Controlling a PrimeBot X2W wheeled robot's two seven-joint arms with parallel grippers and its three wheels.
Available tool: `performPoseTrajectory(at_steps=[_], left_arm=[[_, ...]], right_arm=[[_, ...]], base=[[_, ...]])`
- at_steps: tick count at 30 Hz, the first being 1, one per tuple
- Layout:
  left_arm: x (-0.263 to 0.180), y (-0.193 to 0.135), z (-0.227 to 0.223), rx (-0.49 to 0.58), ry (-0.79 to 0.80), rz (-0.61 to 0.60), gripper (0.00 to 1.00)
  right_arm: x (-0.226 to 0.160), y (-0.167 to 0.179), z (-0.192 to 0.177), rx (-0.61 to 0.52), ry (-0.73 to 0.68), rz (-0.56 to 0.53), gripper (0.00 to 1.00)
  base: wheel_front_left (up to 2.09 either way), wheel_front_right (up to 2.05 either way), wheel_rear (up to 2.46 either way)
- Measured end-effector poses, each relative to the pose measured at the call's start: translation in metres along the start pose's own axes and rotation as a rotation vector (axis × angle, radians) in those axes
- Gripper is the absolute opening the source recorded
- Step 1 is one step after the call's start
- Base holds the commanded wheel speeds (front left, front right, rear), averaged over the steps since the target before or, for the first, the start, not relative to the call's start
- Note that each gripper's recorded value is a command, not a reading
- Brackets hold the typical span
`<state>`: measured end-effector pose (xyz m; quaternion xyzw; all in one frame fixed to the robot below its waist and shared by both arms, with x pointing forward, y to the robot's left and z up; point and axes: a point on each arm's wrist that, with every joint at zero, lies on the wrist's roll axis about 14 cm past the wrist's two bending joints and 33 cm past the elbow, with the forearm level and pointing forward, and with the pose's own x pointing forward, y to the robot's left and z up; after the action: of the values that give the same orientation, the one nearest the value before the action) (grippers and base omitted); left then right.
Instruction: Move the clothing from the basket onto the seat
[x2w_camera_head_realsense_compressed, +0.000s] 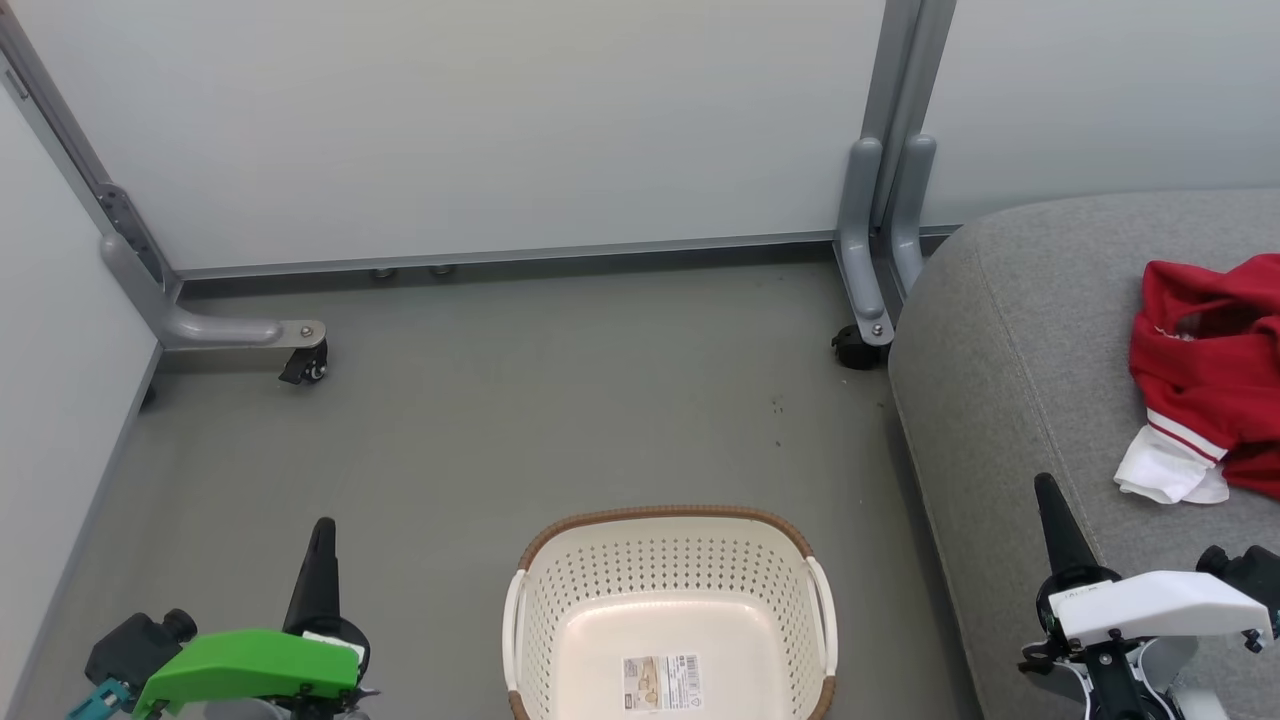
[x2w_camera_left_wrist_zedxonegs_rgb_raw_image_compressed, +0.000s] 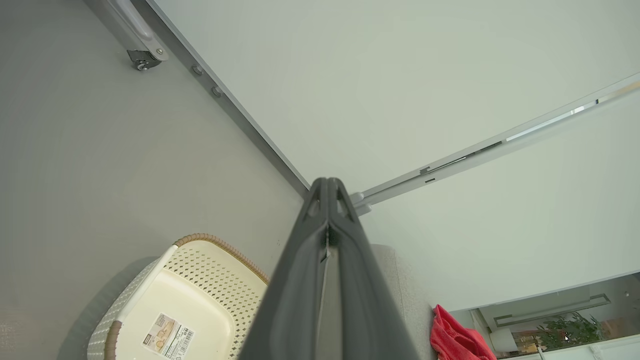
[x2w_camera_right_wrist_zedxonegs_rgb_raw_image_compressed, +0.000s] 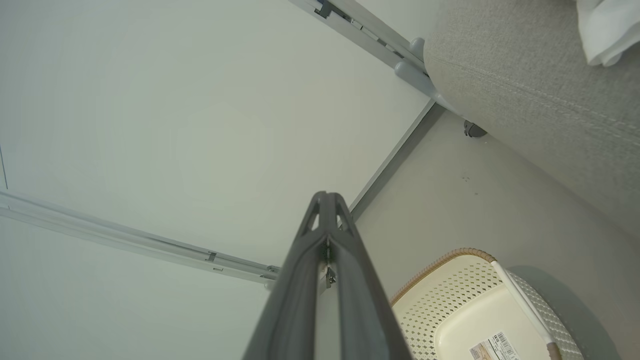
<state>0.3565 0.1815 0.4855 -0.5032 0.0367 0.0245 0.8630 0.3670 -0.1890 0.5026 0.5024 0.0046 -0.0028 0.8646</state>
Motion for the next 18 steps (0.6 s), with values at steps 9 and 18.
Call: performPoseTrajectory(at_steps=[9, 18], left_arm=[[0.0046, -0.0007, 0.0039, -0.092, 0.001, -0.006, 0.0], [0.0086, -0.0008, 0.0082, -0.178, -0.002, -0.011, 0.0]], right_arm=[[0.0039, -0.0009, 0.0018, 0.091, 0.001, -0.005, 0.0], [0.0065, -0.0027, 0.0028, 0.176, 0.003, -0.011, 0.0]], base=[[0.0, 0.0, 0.0], [0.0, 0.0, 0.0]])
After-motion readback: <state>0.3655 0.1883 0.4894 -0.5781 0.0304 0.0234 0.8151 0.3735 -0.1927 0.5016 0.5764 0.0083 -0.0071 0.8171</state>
